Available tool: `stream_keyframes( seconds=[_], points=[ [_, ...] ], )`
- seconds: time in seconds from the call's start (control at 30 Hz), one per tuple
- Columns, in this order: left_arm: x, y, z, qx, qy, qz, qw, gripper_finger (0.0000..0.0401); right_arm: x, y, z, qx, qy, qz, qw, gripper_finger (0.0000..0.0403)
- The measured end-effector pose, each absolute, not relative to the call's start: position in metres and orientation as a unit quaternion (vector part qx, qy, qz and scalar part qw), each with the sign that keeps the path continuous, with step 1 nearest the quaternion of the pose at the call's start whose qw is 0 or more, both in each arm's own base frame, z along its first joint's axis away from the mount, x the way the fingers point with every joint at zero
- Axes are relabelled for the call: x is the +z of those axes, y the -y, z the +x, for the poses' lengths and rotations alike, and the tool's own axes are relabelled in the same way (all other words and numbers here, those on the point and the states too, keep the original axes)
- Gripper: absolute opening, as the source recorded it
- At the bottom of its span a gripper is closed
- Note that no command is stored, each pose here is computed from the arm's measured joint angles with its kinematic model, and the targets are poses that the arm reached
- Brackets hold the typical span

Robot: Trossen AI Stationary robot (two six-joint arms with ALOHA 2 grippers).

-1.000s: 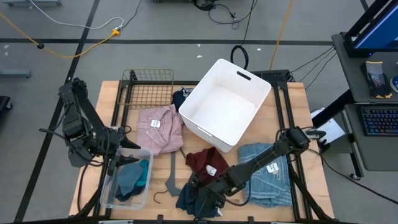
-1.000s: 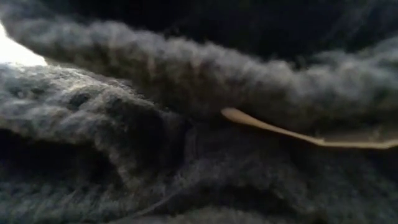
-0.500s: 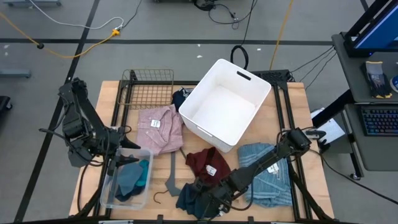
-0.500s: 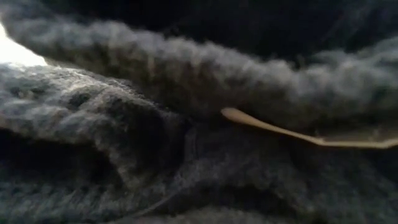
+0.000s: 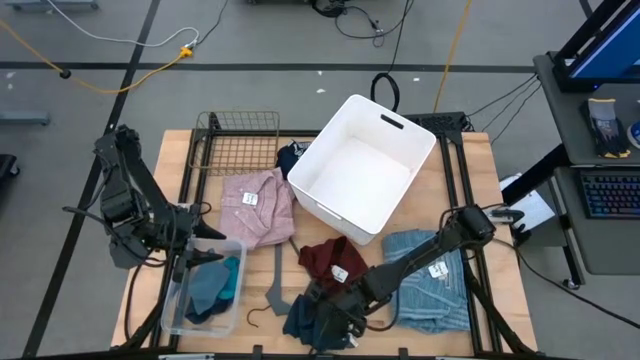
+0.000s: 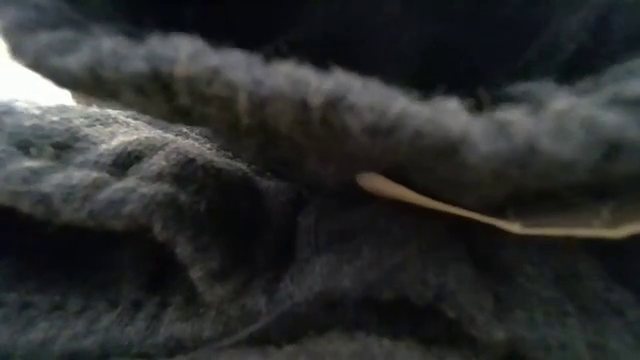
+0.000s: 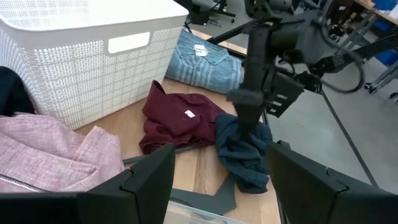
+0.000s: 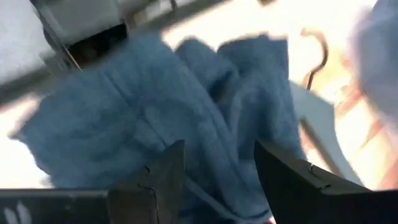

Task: Pick & Place Cloths
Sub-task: Put the blue shorts into the wire basket

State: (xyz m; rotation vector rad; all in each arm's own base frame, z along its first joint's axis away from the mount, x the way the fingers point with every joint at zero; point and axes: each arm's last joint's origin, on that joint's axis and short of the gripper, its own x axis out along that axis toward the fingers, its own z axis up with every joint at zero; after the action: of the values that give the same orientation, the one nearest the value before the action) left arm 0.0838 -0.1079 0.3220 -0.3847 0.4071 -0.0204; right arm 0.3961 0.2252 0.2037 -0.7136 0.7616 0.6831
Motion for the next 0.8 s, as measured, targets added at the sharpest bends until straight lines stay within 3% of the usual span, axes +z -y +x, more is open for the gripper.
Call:
stream_keyframes(
  seconds=[0.4,0.8],
  points=[
    [0.322,0.108,0.084,-0.009,-0.202,-0.188,0.961,0.0255,0.178,-0.226,0.400,0.324,-0.388,-0.341,0.793,0.0173],
    [0.321,0.108,0.084,-0.008,-0.202,-0.187,0.961,0.0255,0.178,-0.224,0.401,0.294,-0.410,-0.283,0.816,0.0009]
  ],
)
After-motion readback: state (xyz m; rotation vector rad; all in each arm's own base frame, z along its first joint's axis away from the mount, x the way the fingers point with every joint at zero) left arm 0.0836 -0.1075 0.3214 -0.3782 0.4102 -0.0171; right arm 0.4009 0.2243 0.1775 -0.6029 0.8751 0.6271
